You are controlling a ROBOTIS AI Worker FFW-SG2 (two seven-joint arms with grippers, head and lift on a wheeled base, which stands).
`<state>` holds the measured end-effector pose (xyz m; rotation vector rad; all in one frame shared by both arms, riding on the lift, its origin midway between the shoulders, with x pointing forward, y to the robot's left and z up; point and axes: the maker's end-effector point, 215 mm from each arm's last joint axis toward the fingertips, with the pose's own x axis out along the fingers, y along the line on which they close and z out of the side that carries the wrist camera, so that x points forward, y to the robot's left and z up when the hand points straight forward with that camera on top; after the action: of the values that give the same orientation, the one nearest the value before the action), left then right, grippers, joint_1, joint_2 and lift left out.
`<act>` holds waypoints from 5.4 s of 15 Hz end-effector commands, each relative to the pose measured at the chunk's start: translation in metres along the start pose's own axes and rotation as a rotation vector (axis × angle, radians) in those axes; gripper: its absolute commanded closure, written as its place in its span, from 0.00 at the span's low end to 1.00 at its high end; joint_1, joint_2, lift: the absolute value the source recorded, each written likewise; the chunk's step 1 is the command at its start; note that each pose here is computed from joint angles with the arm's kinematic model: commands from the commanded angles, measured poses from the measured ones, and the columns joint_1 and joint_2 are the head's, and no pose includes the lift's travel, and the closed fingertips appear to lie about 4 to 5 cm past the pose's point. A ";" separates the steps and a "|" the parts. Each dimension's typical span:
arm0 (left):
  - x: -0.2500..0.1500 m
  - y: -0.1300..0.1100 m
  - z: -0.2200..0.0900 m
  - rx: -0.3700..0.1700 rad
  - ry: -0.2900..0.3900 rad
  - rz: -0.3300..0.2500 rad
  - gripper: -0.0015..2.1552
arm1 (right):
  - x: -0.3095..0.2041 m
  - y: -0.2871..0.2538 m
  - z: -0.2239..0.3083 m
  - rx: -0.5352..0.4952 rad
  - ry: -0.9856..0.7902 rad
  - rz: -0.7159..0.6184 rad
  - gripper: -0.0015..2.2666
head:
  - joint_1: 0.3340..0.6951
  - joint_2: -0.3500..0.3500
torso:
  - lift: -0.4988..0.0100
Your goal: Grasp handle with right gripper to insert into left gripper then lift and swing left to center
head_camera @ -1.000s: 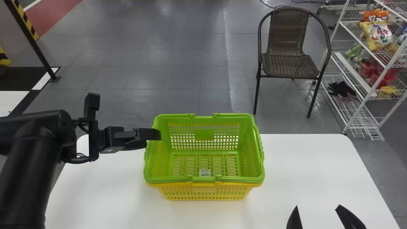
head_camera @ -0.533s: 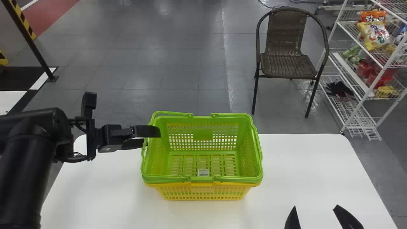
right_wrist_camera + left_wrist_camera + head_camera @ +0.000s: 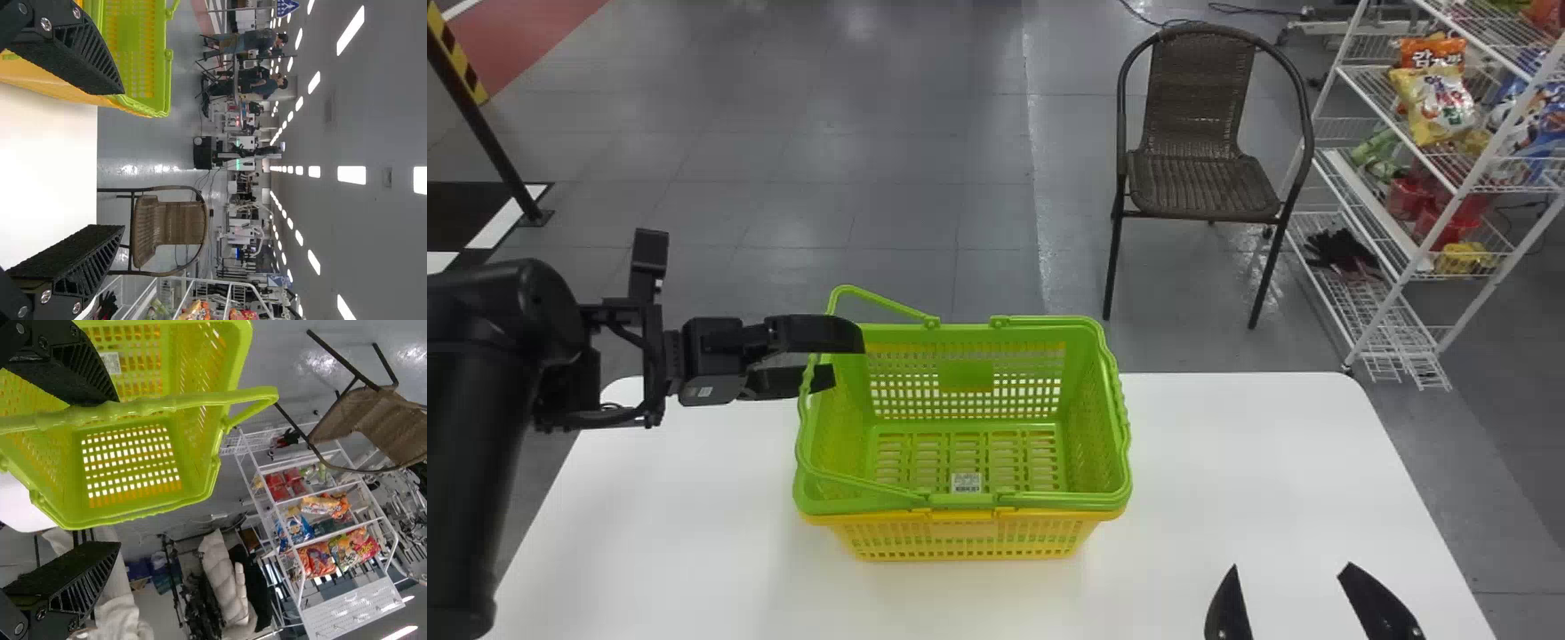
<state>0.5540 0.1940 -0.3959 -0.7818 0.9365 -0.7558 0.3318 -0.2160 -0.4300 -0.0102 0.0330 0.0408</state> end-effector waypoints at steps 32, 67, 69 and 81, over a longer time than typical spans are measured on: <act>0.031 -0.050 -0.016 -0.016 0.131 -0.055 0.05 | 0.177 0.029 -0.071 -0.256 0.228 0.081 0.86 | 1.00 0.43 | 0.98; 0.049 -0.067 -0.031 0.005 0.172 -0.073 0.05 | 0.195 0.080 -0.028 -0.243 0.191 0.133 0.86 | 1.00 0.47 | 0.98; 0.054 -0.071 -0.033 0.012 0.177 -0.078 0.05 | 0.195 0.088 -0.024 -0.239 0.184 0.142 0.86 | 1.00 0.48 | 0.98; 0.064 -0.089 -0.031 0.070 0.213 -0.063 0.05 | 0.196 0.116 -0.013 -0.246 0.177 0.175 0.86 | 1.00 0.49 | 0.98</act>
<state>0.5321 0.0909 -0.3594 -0.6873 1.0739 -0.9321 0.5221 -0.0962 -0.4526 -0.2575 0.2078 0.2137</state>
